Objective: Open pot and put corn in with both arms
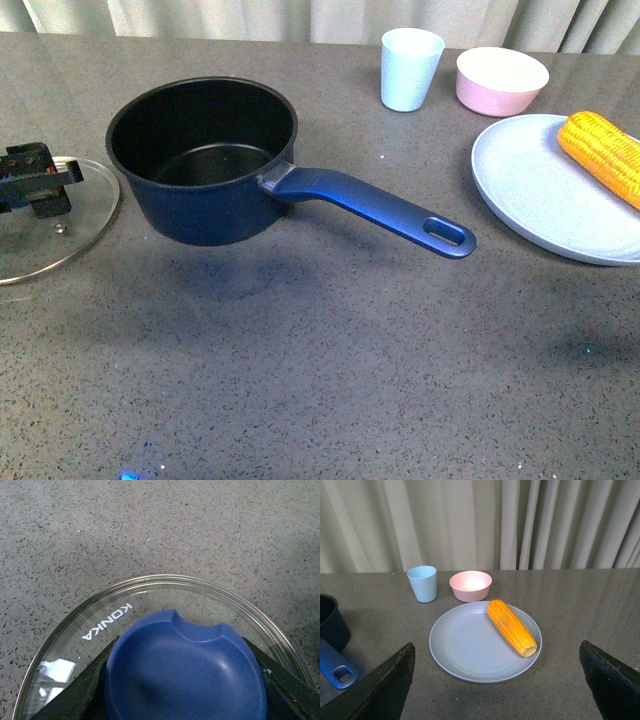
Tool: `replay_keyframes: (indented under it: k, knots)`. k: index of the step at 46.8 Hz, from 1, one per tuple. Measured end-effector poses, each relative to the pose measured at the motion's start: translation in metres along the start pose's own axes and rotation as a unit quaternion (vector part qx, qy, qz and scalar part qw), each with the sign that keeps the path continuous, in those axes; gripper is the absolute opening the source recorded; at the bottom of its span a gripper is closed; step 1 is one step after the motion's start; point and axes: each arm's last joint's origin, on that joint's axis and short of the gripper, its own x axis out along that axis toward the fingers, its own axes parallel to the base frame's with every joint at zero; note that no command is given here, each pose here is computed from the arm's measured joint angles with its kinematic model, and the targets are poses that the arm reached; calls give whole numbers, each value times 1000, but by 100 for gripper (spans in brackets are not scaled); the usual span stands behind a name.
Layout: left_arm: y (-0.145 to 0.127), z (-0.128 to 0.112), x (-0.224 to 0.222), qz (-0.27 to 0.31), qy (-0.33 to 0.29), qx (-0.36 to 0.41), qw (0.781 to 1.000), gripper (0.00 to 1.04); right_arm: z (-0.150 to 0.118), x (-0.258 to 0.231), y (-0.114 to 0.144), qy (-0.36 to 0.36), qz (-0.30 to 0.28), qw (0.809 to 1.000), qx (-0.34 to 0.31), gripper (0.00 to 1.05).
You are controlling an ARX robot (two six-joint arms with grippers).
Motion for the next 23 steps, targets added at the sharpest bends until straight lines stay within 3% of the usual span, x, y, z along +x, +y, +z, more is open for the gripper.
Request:
replay_keyframes:
  k: [17, 23]
  knots:
    - [-5, -6, -1, -1, -3, -1, 1000, 60, 0, 0, 0, 0, 0, 1000, 0, 96]
    - [-6, -8, -2, -4, -2, -5, 1000, 78, 0, 0, 0, 0, 0, 1000, 0, 96]
